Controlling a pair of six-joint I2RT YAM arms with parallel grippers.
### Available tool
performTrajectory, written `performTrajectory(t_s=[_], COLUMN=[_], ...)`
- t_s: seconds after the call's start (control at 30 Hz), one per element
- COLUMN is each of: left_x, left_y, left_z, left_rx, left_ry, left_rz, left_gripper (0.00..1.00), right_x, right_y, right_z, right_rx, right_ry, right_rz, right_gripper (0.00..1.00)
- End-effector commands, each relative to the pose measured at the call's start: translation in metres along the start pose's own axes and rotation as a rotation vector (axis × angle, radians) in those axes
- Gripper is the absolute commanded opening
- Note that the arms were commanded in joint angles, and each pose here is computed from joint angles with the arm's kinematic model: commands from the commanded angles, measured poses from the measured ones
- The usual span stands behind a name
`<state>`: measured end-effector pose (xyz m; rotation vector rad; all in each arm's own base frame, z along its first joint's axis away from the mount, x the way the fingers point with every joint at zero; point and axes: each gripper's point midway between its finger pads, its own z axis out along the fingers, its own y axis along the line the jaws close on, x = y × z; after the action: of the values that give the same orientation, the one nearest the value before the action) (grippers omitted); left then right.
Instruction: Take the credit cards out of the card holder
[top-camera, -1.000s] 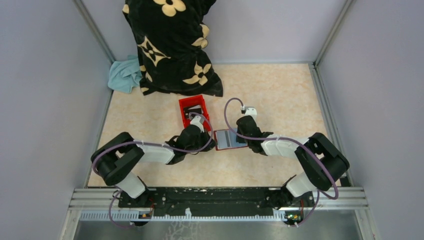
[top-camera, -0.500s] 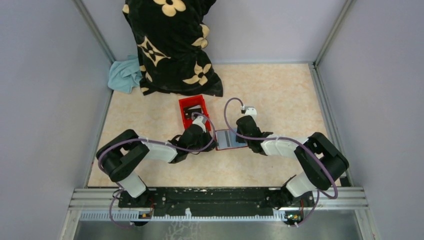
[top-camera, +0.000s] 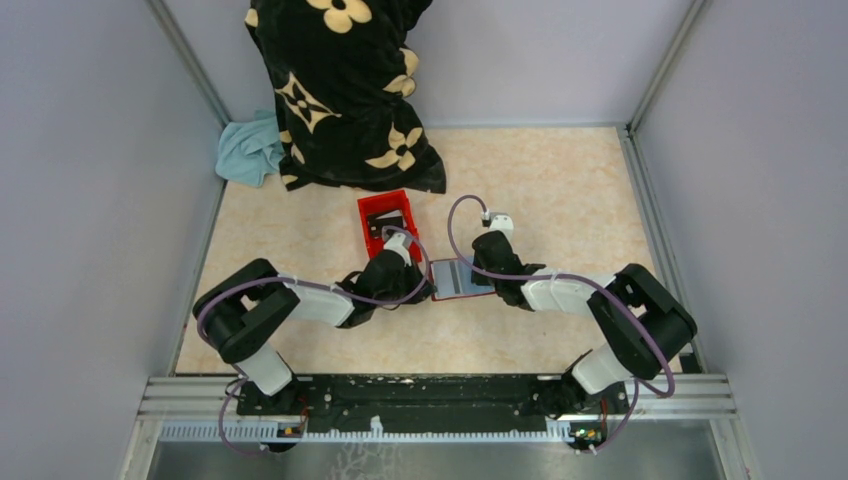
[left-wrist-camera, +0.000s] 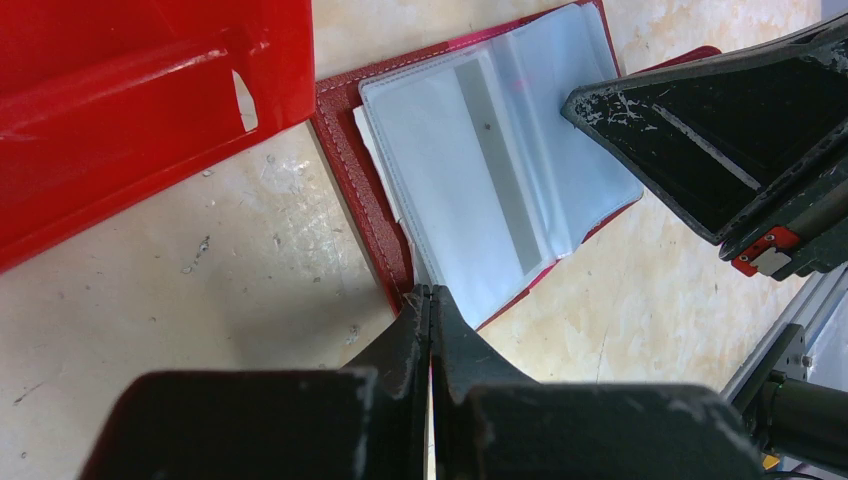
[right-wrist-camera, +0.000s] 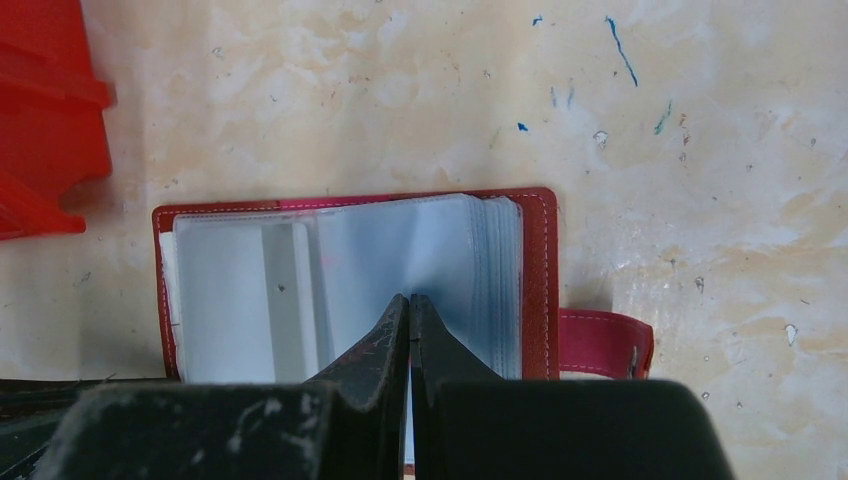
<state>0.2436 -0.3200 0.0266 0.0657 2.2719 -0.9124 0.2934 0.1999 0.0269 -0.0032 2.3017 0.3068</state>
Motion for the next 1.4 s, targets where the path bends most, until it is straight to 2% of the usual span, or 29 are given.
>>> performTrajectory(t_s=[0.0, 0.63, 1.37], left_x=[0.014, 0.021, -0.014], left_y=[0.011, -0.009, -0.058], left_z=[-0.001, 0.015, 0.005], left_rx=[-0.017, 0.093, 0.331], left_ry=[0.036, 0.065, -0.077], left_rz=[-0.01, -0.056, -0.101], left_gripper=[0.0, 0.0, 0.0], right_x=[0.03, 0.033, 0.037], right_y=[-0.012, -0.012, -0.012], right_z=[0.002, 0.003, 0.006], right_rx=[0.037, 0.037, 0.036], right_ry=[0.094, 0.103, 0.116], right_rz=[-0.025, -0.026, -0.029], right_gripper=[0.0, 0.0, 0.0])
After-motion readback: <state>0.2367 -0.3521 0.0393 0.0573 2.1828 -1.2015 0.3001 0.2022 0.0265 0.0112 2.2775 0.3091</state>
